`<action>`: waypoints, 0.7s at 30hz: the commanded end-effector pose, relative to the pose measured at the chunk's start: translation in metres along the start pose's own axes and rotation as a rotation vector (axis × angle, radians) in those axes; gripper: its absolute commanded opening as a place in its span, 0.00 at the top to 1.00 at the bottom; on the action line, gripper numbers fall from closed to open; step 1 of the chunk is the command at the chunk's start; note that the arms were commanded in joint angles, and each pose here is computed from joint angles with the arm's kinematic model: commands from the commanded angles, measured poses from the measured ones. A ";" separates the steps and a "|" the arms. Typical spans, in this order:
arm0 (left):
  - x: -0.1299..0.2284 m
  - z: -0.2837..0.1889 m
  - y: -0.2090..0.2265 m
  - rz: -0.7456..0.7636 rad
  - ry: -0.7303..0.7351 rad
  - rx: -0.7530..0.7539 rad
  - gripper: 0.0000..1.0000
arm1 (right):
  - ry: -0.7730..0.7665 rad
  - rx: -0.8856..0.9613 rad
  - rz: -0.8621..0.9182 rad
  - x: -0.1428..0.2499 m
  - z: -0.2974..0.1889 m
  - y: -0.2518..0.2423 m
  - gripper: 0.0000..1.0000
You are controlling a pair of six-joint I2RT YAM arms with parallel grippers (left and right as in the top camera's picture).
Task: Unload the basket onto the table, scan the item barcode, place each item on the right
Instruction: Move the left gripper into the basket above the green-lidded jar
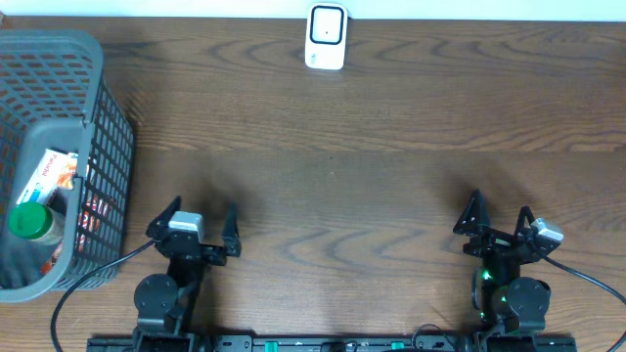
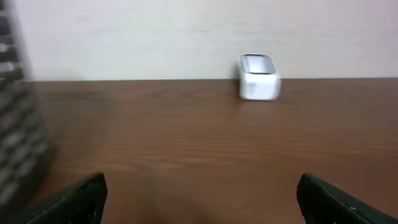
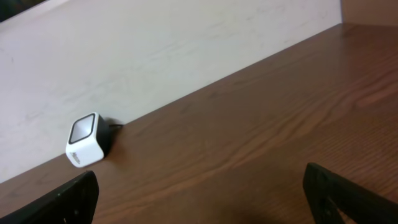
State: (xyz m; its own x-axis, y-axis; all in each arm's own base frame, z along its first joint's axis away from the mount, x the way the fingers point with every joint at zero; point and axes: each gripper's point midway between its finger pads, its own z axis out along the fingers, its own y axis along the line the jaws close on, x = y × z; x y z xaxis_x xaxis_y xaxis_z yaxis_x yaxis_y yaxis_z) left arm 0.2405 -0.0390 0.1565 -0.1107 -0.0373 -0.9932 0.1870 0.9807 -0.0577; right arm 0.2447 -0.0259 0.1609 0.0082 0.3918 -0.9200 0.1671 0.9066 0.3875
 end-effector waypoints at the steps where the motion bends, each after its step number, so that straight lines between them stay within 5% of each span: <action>1: -0.014 -0.009 -0.042 0.019 -0.017 0.242 0.02 | 0.002 -0.005 -0.014 0.001 0.000 0.001 0.01; 11: -0.140 -0.031 -0.071 0.038 -0.089 0.377 0.02 | 0.002 -0.005 -0.014 0.001 0.000 0.001 0.01; 17: -0.210 -0.009 -0.076 -0.107 0.180 0.386 0.02 | 0.002 -0.005 -0.014 0.001 0.000 0.001 0.01; 21: -0.211 -0.001 -0.085 -0.187 0.396 0.431 0.02 | 0.002 -0.005 -0.014 0.001 0.000 0.001 0.01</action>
State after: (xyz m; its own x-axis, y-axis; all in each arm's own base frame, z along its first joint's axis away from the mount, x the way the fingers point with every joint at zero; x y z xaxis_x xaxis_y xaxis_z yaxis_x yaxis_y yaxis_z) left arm 0.2445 -0.1041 0.3636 -0.4412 -0.0442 -0.8963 0.4784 0.8334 -0.2766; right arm 0.2448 -0.0254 0.1608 0.0068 0.3919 -0.9200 0.1648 0.9070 0.3876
